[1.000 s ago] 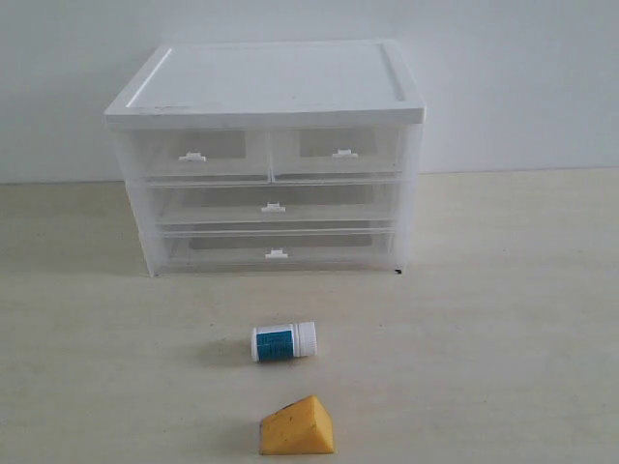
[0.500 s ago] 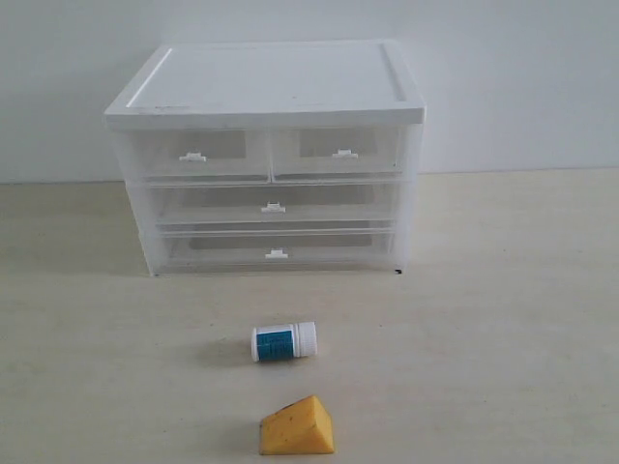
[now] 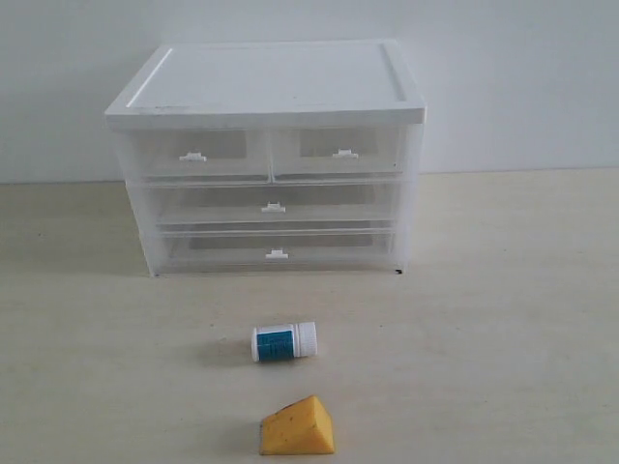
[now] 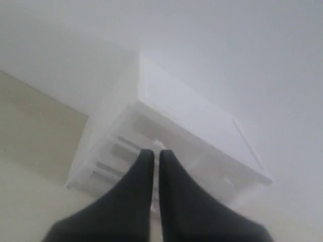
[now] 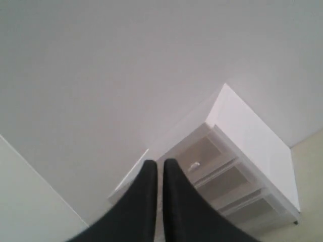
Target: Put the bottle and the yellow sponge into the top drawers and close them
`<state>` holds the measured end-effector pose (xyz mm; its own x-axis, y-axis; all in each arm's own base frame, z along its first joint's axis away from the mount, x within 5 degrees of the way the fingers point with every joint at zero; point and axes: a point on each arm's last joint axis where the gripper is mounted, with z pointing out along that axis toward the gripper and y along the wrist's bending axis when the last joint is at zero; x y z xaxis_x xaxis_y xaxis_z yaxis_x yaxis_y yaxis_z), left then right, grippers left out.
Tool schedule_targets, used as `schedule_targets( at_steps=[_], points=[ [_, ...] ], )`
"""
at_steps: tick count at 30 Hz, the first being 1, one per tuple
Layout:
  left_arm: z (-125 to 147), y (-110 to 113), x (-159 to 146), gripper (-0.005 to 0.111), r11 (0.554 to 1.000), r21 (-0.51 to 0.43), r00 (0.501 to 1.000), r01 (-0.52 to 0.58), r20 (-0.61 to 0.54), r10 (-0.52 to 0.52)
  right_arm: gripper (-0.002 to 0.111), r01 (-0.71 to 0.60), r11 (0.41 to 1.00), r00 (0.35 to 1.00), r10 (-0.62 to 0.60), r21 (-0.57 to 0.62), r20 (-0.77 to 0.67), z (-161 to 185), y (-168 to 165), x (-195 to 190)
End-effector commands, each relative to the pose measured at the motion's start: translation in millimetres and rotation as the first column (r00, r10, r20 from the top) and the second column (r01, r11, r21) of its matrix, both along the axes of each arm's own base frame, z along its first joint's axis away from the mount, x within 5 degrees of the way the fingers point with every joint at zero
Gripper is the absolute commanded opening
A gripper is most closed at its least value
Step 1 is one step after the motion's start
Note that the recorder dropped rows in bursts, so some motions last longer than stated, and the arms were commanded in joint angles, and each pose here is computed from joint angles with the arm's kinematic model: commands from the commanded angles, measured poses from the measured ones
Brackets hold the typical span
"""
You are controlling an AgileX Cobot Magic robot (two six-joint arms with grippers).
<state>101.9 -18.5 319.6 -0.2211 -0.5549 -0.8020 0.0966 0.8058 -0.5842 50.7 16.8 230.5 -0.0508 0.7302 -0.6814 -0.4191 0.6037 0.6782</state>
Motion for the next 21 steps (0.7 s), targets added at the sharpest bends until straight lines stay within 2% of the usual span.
schedule_targets(
  at_steps=[1,4,6,9,17,21],
  points=[
    [19,-20,42,0.004,0.96,0.08,0.957,0.267,-0.137,-0.254,0.0,-0.034,0.999,0.999,0.033,-0.015,-0.009,1,4,4],
    [19,-31,72,0.004,0.909,0.052,0.896,0.414,-0.2,-0.397,0.0,-0.062,0.996,0.995,0.057,-0.061,-0.083,1,11,15],
    [12,-34,92,0.004,0.887,0.02,0.865,0.462,-0.23,-0.445,0.0,-0.076,0.994,0.99,0.067,-0.077,-0.124,5,16,24],
    [-4,-36,123,0.004,0.883,-0.048,0.839,0.467,-0.29,-0.46,0.0,-0.113,0.987,0.977,0.09,-0.117,-0.192,12,27,39],
    [-59,-42,202,0.004,0.855,-0.168,0.766,0.49,-0.385,-0.515,0.0,-0.198,0.978,0.872,0.144,-0.069,-0.468,13,72,103],
    [-74,-46,229,0.004,0.815,-0.177,0.73,0.552,-0.368,-0.575,0.0,-0.298,0.955,0.839,0.263,0.003,-0.477,6,101,132]
  ],
)
